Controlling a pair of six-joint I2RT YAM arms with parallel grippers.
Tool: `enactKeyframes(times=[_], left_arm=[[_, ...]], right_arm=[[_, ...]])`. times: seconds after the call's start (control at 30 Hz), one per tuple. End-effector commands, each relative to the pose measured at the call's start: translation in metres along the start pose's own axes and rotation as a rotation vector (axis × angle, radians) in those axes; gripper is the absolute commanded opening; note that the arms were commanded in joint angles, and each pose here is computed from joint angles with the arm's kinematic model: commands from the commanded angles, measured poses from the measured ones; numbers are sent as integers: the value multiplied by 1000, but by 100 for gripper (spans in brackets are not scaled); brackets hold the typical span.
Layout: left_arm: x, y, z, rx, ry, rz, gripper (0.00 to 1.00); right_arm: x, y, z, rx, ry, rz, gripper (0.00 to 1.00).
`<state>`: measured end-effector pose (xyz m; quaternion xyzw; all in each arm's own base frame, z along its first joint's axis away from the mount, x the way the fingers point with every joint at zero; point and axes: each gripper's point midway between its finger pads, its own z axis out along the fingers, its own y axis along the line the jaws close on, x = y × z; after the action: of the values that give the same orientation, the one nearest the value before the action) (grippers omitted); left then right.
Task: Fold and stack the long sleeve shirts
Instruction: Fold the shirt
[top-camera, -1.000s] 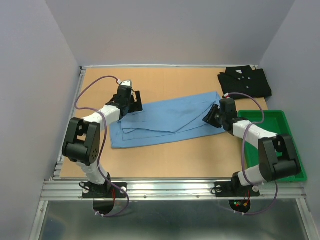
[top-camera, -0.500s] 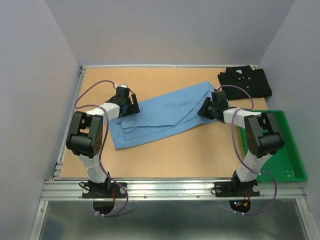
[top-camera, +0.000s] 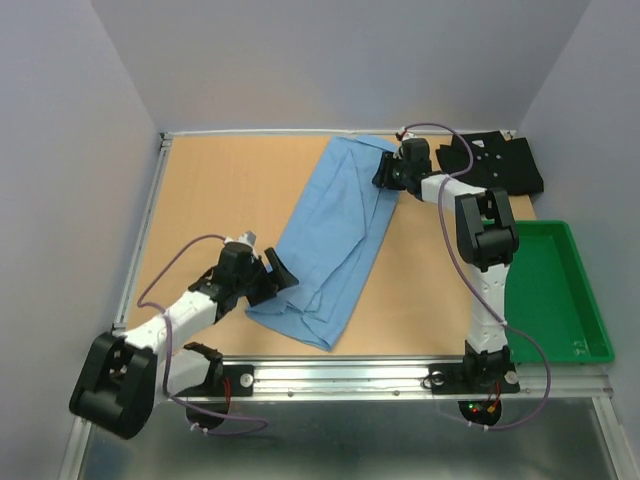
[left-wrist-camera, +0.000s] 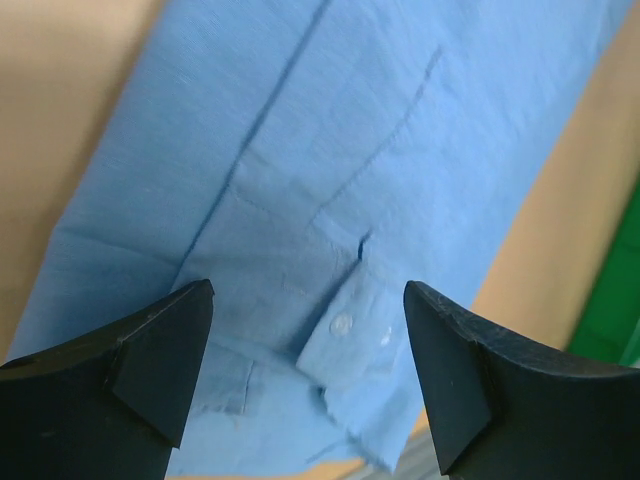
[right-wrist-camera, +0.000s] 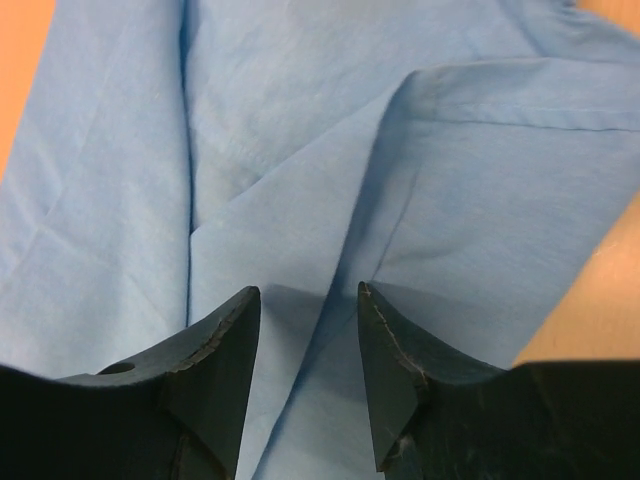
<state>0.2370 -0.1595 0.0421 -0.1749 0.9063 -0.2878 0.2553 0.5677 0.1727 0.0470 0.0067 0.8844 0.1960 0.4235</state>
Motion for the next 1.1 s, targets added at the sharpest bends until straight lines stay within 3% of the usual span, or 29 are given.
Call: enactKeyframes(times=[0.0,0.13,0.23,0.33,0.47,0.6,0.77,1.07], left_arm=[[33,-15,-23,59,59,-132,89],[-1,-38,-49,115,-97,-76,89],[-25,-48,-57,95,-166,46,88],[-42,-61,-56,88,-185,149,81],[-52,-61,-32,27,-127,292,74],[-57,-66,-23,22,-114,319,71],[-53,-59,-20,9,-98,346,71],[-38,-48,-18,16,-66,307,71]], right_arm=[[-48,39,-19,-107,-79,-96,49],[-56,86,-47,-219,-94,-136,50],[-47,130,-63,-314,-79,-139,49],[-34,168,-69,-397,-62,-119,46],[-13,209,-55,-477,-47,-44,30],[3,218,-37,-498,-49,38,25],[38,189,-12,-417,-55,147,23],[83,167,13,-384,9,135,23]])
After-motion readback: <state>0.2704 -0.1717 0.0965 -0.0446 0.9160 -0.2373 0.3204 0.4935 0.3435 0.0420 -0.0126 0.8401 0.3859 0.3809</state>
